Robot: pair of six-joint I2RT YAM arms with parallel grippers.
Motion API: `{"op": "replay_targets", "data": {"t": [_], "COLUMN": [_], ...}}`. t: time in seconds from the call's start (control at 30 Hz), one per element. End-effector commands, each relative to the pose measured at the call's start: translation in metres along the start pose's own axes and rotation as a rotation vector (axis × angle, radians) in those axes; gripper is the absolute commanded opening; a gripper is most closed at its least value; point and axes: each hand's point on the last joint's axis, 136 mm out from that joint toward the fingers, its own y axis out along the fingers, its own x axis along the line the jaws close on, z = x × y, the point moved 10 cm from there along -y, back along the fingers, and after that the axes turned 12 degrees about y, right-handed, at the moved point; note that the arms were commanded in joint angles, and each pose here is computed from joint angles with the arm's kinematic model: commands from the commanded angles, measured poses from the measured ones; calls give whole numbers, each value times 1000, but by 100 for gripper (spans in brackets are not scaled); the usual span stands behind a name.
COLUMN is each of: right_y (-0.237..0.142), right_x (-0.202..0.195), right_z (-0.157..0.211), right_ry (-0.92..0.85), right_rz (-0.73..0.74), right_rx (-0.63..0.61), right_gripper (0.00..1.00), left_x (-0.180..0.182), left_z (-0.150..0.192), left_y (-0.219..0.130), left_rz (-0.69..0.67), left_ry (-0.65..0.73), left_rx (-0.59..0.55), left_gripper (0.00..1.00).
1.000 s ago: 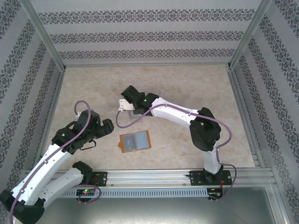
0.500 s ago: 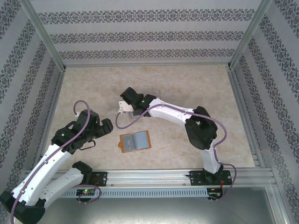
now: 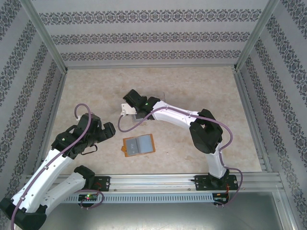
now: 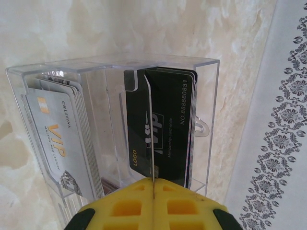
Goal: Take the credit cards out of the card holder
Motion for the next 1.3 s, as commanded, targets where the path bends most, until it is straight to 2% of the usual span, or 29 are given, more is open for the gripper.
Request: {"op": "replay_targets", "data": {"t": [0.0,0.07,0.1,0.13,0.47,0.77,1.07,1.27], "right_y": [6,8,9,11,18,15,6,-19], "right_x": [1,0,-1,-2,-17,-43,-44,-52], "right_z": [-2,-3,-2,-2,1,-3,4,9], "right_ry": [34,44,51,60,140,254,312,442], "right_rz": [-14,-9,1,12,78,196,179,176], "right_rx": [0,2,5,9,24,17,26,9], "right_gripper": [8,18,28,33,34,33,35,36], "left_x": [6,6,7,7,7,7,7,4], "left_z": [3,3,3,3,4,4,6,6], "left_y": [-5,-4,-4,-4,-4,-2,-1,2], "left_rz": [-23,-23,-23,-21,-18,-9,3,31], "left_ry": [-4,-7,-6,-7,-9,-13,-17,-17], "left_rx": [9,10,12,11,15,19,28,34], "left_gripper": [100,99,100,100,100,100,100,100]}}
